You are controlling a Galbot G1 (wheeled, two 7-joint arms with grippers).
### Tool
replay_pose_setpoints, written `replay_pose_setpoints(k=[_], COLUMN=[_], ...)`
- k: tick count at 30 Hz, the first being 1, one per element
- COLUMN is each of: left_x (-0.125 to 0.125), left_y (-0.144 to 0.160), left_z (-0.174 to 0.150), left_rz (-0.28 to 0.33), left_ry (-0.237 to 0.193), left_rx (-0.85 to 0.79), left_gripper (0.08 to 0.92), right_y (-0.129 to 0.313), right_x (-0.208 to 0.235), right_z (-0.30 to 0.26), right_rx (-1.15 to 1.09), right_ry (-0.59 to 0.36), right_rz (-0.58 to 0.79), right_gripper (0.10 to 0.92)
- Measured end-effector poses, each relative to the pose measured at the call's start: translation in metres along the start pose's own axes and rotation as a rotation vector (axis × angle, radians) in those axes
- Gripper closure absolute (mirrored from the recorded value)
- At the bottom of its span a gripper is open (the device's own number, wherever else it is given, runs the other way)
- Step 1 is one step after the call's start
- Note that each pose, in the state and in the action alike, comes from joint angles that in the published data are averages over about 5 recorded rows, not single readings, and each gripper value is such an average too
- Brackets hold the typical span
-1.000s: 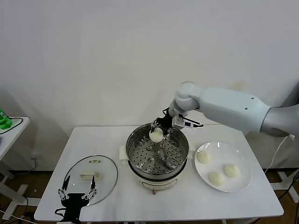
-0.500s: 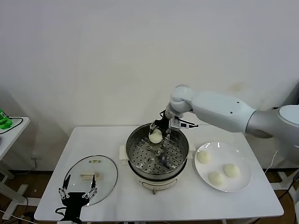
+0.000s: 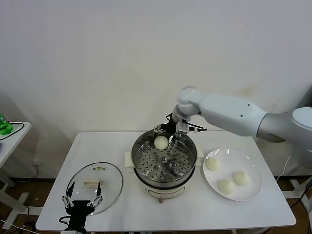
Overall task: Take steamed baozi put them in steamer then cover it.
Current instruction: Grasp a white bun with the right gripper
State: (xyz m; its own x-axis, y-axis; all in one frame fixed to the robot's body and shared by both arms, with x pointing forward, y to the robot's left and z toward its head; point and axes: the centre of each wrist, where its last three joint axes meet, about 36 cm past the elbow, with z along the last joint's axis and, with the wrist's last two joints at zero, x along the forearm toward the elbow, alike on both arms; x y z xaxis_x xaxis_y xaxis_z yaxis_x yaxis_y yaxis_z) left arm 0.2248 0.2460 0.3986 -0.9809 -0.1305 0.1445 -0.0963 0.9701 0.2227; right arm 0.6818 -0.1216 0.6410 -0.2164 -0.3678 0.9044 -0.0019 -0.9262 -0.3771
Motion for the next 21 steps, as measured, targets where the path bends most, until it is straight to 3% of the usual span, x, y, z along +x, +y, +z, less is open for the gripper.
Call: replay_pose_setpoints(k=[9, 21], left_x=[0.005, 0.005], left_y=[-0.003, -0.016], left_z=[-0.004, -0.007], left_rz=[0.027, 0.073], left_ry=[-0.007, -0.030], left_rx=[-0.012, -0.025], left_gripper=[0.177, 0.177], right_y=[0.034, 0.153], right_x=[0.072, 0.100], right_z=[-0.001, -0.036], right_rx=[-0.236, -0.769], right_ry=[0.098, 0.190], right_rz=[-0.008, -0.129], right_gripper=[0.200, 0.199])
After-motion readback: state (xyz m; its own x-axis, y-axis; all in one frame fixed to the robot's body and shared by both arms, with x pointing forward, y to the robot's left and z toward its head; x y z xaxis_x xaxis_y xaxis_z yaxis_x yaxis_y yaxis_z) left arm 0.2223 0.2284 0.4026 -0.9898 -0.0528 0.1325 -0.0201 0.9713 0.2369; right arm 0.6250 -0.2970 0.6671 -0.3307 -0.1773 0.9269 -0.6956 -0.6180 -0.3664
